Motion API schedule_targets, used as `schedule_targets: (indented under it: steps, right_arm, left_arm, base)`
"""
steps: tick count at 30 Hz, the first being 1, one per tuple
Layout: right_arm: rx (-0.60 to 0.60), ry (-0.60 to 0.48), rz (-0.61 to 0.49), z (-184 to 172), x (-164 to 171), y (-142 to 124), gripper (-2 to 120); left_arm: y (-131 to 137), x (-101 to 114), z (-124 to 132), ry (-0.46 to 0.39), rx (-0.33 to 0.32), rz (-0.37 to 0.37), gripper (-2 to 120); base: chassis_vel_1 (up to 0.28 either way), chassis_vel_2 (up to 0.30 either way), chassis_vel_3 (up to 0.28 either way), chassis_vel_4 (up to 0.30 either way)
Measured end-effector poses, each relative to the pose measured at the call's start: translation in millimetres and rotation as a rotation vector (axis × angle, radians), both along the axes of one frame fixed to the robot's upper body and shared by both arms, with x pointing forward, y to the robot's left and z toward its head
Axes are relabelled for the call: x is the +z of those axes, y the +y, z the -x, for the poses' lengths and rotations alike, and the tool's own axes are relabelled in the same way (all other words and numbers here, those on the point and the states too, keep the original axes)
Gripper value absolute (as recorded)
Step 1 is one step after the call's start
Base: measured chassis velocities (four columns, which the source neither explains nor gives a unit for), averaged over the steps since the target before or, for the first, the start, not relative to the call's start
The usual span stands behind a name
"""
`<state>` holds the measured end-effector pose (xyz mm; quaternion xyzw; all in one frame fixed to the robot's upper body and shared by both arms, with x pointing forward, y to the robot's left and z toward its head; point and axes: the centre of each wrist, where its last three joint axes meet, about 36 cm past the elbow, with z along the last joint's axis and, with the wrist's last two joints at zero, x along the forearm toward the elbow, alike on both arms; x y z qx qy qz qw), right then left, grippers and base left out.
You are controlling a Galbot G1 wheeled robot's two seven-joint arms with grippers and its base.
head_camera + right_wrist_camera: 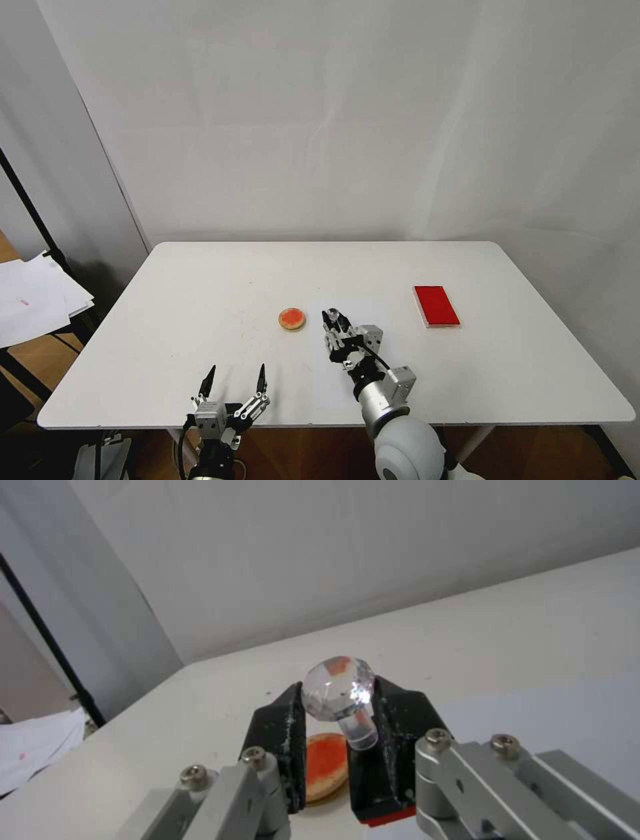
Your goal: Pick up the stamp from the ink pad and place it onto another ink pad.
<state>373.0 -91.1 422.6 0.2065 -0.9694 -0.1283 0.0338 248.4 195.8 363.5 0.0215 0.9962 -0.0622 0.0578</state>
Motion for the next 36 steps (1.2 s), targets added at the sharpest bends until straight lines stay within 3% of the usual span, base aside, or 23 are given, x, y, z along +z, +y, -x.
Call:
schedule_targets:
  steps: [20, 36]
  right_arm:
    - [0.084, -0.002, -0.019, -50.9, 11.7, 50.5, 24]
    - [0.087, 0.015, -0.011, -65.3, -6.2, 68.0, 24]
  left_arm:
    - [0.0, 0.0, 0.0, 0.0, 0.0, 0.0, 102]
    - [0.0, 0.0, 0.0, 0.0, 0.0, 0.0, 102]
  base:
    - [0.0, 0.0, 0.0, 0.0]
    - [0.0, 0.0, 0.0, 0.0]
